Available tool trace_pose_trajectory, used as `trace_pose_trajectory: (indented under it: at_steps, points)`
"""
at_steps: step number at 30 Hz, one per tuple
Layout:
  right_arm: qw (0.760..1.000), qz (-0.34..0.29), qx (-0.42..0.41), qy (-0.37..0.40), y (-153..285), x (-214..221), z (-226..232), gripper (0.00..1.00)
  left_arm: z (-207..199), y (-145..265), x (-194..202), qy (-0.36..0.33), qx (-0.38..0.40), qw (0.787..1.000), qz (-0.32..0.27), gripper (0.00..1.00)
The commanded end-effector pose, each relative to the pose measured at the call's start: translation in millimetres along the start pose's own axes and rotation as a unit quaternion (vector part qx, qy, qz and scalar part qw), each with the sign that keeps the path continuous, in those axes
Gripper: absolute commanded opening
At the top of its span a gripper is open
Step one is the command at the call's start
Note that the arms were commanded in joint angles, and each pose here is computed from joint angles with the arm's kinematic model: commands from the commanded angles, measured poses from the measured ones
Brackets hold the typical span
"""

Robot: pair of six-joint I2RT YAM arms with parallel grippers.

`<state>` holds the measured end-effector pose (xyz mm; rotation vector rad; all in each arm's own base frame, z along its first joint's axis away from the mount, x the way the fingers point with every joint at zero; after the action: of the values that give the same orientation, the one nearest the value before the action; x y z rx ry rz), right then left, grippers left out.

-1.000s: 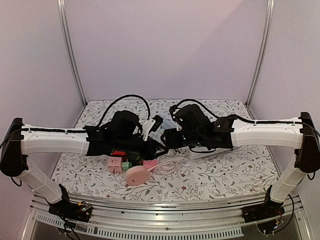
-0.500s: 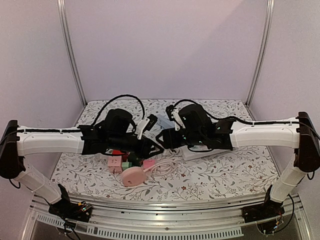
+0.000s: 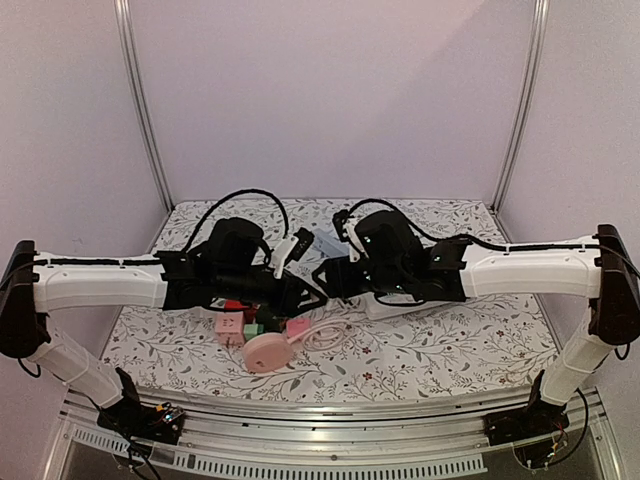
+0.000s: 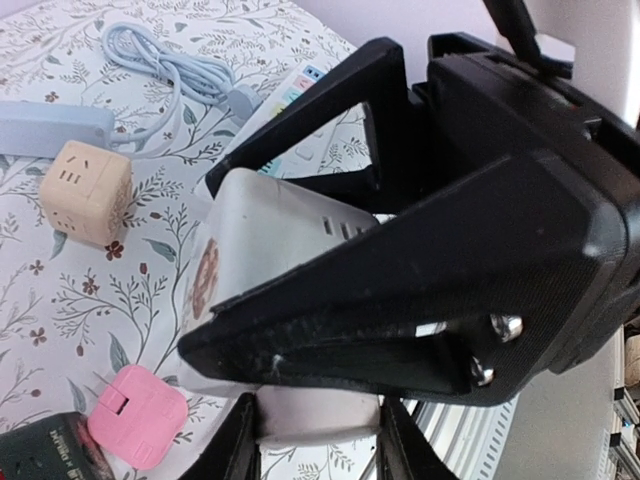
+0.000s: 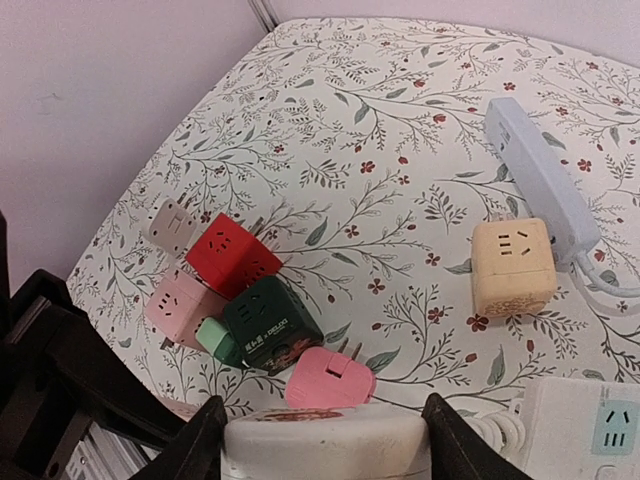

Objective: Pull the plug off the socket

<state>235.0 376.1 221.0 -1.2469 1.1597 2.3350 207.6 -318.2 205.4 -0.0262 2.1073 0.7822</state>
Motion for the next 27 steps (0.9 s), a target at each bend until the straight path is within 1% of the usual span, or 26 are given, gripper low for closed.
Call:
trace_pose_trajectory:
  at_steps: [1,3,6,13,15,18,21,24,27]
  points:
    - [0.996,-0.023,0.087,-0.013,17,-19,-11,0.19,22,5,-6,0.008,-0.079,0.997,-0.023,0.0]
    - [0.994,-0.019,0.105,-0.03,12,-18,-18,0.19,19,3,-6,0.005,-0.08,0.997,-0.025,0.0]
    - [0.993,-0.013,0.105,-0.046,7,-18,-20,0.19,17,1,-4,0.004,-0.08,0.997,-0.023,0.0]
    - [0.992,-0.006,0.115,-0.059,2,-19,-22,0.19,14,1,-2,0.007,-0.076,0.997,-0.025,0.0]
    - [0.993,-0.006,0.104,-0.059,1,-20,-19,0.19,14,2,-1,0.009,-0.074,0.997,-0.026,0.0]
    - [0.998,-0.006,0.05,-0.042,0,-20,-8,0.19,18,4,0,0.02,-0.065,0.997,-0.028,0.0]
    - [0.999,-0.01,-0.026,-0.023,5,-18,6,0.2,21,8,-1,0.035,-0.048,0.998,-0.027,0.0]
    - [0.995,-0.005,-0.101,0.013,14,-13,22,0.2,25,11,-2,0.044,-0.033,0.998,-0.024,0.0]
    - [0.989,-0.002,-0.138,0.051,24,-6,32,0.2,29,15,-6,0.048,-0.031,0.998,-0.028,0.0]
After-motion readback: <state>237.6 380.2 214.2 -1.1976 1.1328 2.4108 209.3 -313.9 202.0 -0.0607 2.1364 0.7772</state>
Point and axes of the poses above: each gripper's point midway between its finger pads, its own y axis back along the fingers, its own z axis along the line the jaws close on, x = y × z, the point moved 6 cm from there along y, back along the fingers
